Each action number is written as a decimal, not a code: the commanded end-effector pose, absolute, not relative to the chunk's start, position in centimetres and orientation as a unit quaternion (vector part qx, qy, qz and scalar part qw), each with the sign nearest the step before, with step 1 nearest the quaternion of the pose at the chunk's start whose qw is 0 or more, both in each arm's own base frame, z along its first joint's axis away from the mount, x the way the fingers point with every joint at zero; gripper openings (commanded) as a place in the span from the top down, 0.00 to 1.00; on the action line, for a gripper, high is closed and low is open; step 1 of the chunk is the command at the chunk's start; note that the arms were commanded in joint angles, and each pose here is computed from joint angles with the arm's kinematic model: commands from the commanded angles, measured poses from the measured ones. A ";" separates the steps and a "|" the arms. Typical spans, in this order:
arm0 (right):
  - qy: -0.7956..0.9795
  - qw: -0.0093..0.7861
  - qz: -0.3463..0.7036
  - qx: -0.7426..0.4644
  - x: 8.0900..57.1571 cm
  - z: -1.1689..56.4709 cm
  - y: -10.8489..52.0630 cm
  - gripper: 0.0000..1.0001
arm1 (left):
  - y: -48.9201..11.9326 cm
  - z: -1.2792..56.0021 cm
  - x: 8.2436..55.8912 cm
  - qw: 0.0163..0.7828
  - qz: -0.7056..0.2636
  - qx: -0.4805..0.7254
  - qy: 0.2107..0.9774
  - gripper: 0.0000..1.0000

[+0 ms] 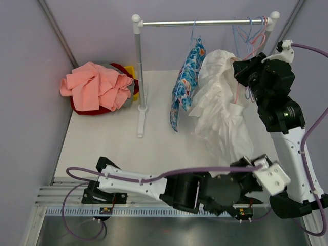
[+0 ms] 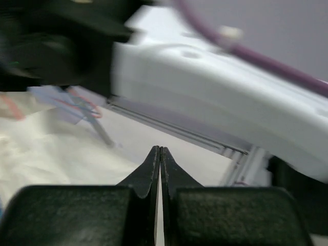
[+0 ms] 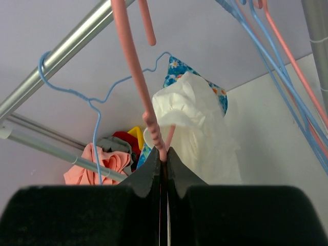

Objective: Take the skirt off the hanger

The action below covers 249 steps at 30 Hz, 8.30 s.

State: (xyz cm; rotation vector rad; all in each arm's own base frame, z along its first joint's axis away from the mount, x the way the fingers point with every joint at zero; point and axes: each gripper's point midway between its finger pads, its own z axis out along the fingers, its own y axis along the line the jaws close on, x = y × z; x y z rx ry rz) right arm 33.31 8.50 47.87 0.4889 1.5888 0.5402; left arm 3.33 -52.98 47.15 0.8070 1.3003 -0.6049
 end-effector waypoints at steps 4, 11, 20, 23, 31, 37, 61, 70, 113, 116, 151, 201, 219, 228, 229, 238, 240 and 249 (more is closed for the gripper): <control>0.643 0.692 0.224 0.240 36.2 51.3 7.5 1.00 | -55.3 42.8 -5.3 0.605 -0.323 0.484 0.543 1.00; 0.641 0.692 0.228 0.242 36.4 51.5 7.5 1.00 | -52.7 39.2 -3.5 0.603 -0.294 0.440 0.597 1.00; 0.645 0.685 0.249 0.228 34.8 51.9 8.1 1.00 | -46.1 42.7 4.3 0.676 -0.234 0.322 0.620 0.01; 0.649 0.683 0.248 0.223 34.6 51.8 8.2 1.00 | -44.6 44.6 6.0 0.695 -0.231 0.300 0.611 0.01; 0.648 0.684 0.258 0.216 34.0 52.6 8.4 1.00 | -44.0 45.4 11.2 0.708 -0.237 0.252 0.616 0.01; 0.640 0.688 0.267 0.213 33.8 54.0 8.5 1.00 | -45.0 44.0 13.2 0.684 -0.294 0.241 0.623 0.01; 0.618 0.690 0.302 0.224 31.7 56.2 8.4 1.00 | -47.3 42.9 15.3 0.660 -0.379 0.199 0.618 1.00; 0.612 0.707 0.255 0.246 34.5 55.2 7.2 1.00 | -49.0 43.4 8.1 0.664 -0.349 0.266 0.606 1.00; 0.784 0.522 0.316 0.116 22.4 45.5 11.3 1.00 | -44.4 40.8 23.8 0.699 -0.097 0.256 0.661 1.00; 0.771 0.556 0.288 0.112 25.0 47.1 10.8 1.00 | -43.7 38.5 20.5 0.678 -0.123 0.271 0.672 1.00; 0.779 0.612 0.086 0.111 49.5 42.7 11.1 1.00 | -20.3 32.0 11.1 0.608 -0.080 0.191 0.766 1.00; 0.609 0.693 0.366 -0.121 26.6 52.4 16.3 0.03 | 6.2 31.2 51.9 0.535 0.036 -0.183 0.824 0.01; 0.679 0.649 0.323 -0.121 39.0 49.7 23.9 0.08 | -4.5 26.1 25.7 0.538 -0.072 -0.106 0.833 0.01; 0.697 0.634 0.321 -0.096 40.4 47.4 24.6 0.73 | -6.4 26.4 24.2 0.543 -0.128 -0.074 0.827 0.01; 0.700 0.632 0.319 -0.095 40.6 47.2 24.6 0.80 | -7.0 27.1 24.4 0.552 -0.139 -0.067 0.819 0.01; 0.704 0.639 0.298 -0.083 41.0 47.7 23.8 1.00 | -14.3 33.7 26.8 0.605 -0.209 0.044 0.767 0.01; 0.704 0.639 0.297 -0.083 41.0 47.9 23.8 1.00 | -15.5 35.0 27.7 0.610 -0.210 0.051 0.762 0.01; 0.713 0.626 0.304 -0.085 41.6 46.7 24.5 0.36 | -18.9 34.7 27.6 0.606 -0.226 0.082 0.759 0.01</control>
